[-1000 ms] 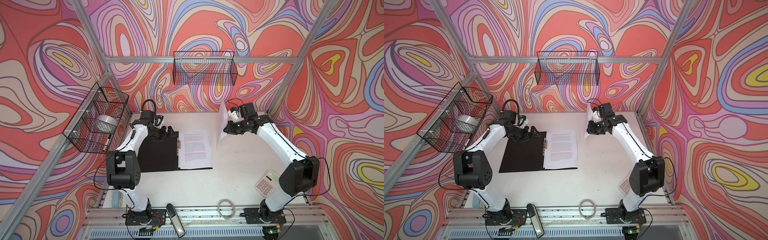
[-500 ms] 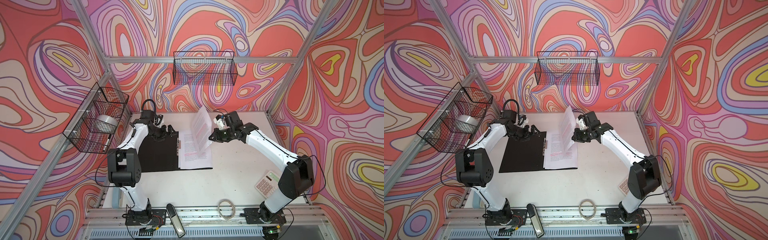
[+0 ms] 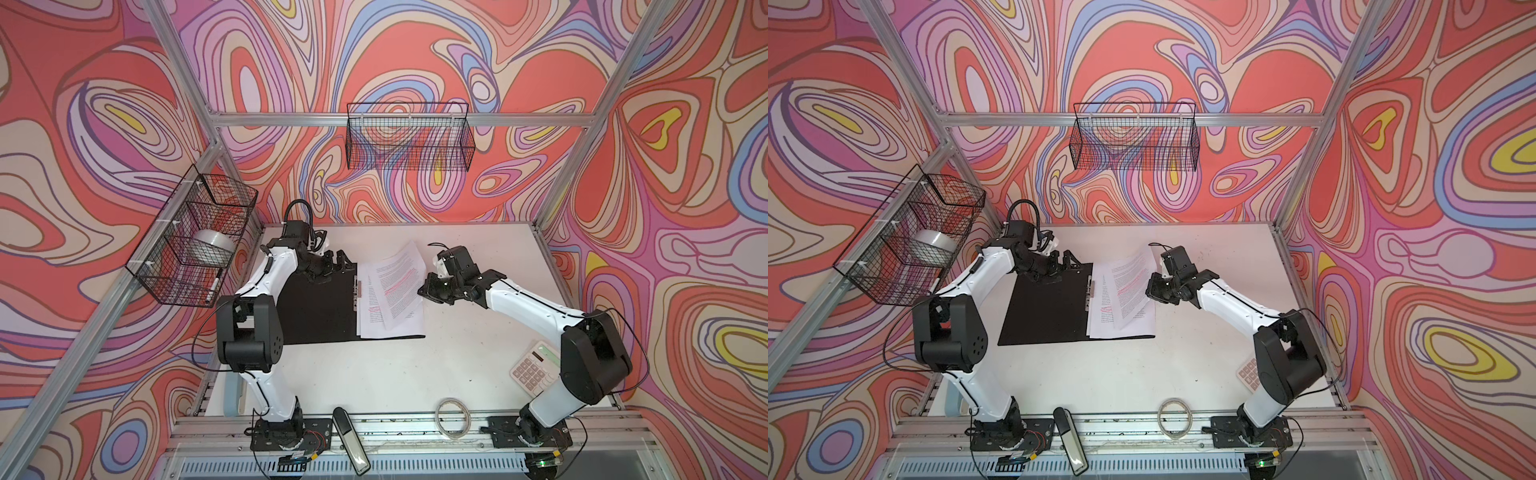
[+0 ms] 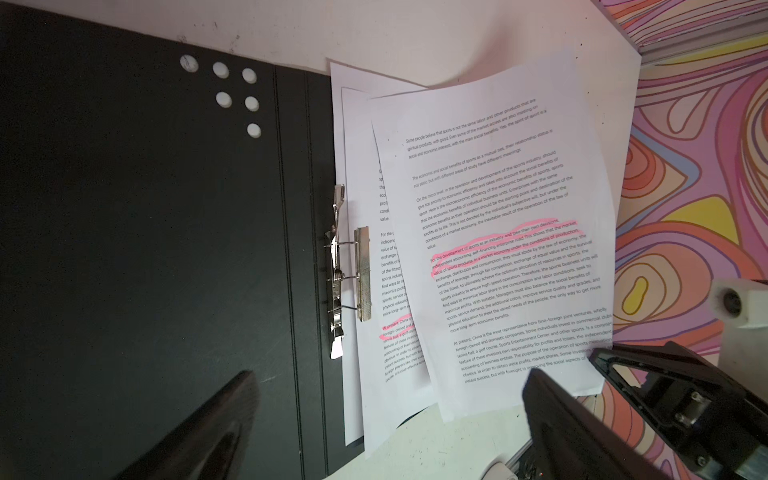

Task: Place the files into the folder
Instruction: 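Lift the highlighted sheet with the right gripper and lay it onto the folder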

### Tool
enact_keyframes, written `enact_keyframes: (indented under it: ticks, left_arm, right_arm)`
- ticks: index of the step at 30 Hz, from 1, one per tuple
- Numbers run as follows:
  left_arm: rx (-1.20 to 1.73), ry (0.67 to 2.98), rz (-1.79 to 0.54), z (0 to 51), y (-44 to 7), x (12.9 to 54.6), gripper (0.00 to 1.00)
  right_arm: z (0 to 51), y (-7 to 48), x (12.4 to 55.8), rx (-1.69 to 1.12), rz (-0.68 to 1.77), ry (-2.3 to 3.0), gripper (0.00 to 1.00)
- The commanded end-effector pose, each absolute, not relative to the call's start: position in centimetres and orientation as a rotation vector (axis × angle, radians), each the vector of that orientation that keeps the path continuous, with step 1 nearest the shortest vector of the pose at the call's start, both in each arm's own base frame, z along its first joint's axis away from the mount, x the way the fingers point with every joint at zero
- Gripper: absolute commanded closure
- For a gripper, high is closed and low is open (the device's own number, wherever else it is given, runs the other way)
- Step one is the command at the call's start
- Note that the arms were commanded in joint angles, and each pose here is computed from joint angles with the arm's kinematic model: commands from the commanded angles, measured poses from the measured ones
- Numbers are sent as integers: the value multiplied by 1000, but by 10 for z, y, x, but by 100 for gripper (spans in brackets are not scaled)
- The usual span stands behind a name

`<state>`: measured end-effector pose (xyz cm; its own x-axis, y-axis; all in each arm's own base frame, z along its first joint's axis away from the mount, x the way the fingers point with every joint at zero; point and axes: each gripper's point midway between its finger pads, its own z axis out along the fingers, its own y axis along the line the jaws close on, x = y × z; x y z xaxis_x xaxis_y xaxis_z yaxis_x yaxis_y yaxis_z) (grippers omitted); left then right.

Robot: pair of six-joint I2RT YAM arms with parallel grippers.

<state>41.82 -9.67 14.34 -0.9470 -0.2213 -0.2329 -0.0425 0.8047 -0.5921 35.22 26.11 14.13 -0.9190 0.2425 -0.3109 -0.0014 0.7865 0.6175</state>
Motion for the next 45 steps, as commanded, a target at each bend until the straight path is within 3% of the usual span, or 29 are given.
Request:
enact_keyframes:
  ticks: [1,13,17,24,28,32,45]
  left_arm:
    - [-212,2697,-899,145,-97,424,0]
    - [-211,2716,-927,140,-99,422,0]
    - [-202,2718,-923,138,-99,422,0]
    - [-198,2730,-891,131,-96,421,0]
    - [-198,2733,-885,130,-95,420,0]
    - [-199,2734,-889,130,-96,420,0]
    - [-178,2742,-889,125,-96,421,0]
  right_arm:
    - [139,266,351,204,862,2603,87]
    - [89,263,327,114,531,2798,66]
    - [87,256,324,86,459,2813,64]
    - [88,265,343,-29,422,2807,68]
    - [82,282,351,-72,490,2805,80]
    - [68,284,351,-81,485,2835,85]
    - [51,289,347,-197,476,2884,84]
